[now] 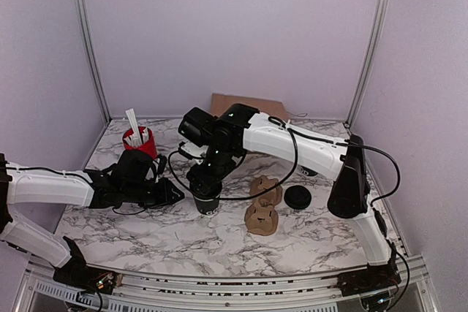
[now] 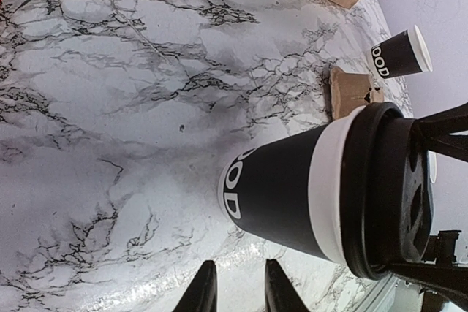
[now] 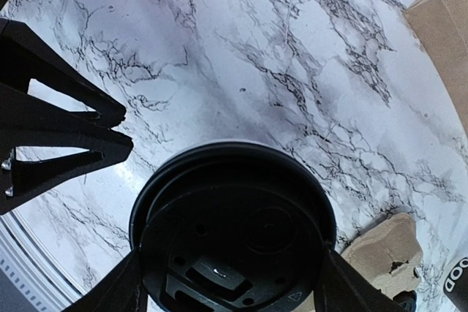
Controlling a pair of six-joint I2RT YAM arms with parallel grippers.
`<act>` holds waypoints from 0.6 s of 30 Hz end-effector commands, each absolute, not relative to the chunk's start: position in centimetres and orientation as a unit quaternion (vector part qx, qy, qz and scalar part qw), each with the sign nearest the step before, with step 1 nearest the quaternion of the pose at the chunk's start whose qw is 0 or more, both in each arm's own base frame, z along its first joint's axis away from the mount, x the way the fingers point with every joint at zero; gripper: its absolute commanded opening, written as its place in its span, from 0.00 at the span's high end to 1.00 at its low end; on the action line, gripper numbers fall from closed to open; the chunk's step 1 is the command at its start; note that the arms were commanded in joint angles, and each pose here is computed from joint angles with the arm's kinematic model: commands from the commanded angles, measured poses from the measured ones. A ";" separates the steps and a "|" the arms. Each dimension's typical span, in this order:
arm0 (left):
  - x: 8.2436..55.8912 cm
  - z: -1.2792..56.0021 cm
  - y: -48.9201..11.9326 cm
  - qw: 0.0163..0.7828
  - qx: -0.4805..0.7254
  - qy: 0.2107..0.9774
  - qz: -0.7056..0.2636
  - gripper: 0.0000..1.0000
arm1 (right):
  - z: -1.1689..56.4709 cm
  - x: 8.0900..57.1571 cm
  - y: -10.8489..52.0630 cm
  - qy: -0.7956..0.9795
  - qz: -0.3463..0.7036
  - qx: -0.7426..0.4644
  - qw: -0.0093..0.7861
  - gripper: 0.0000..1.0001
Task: Pack the takeout coffee
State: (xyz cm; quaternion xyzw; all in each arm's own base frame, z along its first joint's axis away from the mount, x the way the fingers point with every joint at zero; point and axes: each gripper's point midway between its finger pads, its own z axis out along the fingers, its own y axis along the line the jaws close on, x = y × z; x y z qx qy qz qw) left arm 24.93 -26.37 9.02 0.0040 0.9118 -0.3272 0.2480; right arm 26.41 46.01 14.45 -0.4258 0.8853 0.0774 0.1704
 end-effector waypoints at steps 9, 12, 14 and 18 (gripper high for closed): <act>25.4 10.0 -27.1 0.257 0.012 0.904 -0.342 0.78 | 13.7 26.9 46.7 0.888 0.085 -0.418 0.171 0.26; 25.4 10.2 -27.0 0.260 0.013 0.904 -0.340 0.77 | 13.7 26.9 46.7 0.889 0.086 -0.416 0.172 0.23; 25.5 10.4 -26.9 0.263 0.013 0.904 -0.337 0.77 | 14.0 27.0 46.7 0.889 0.087 -0.415 0.175 0.22; 25.6 10.9 -26.6 0.270 0.013 0.904 -0.331 0.76 | 14.4 27.2 46.8 0.889 0.090 -0.411 0.181 0.18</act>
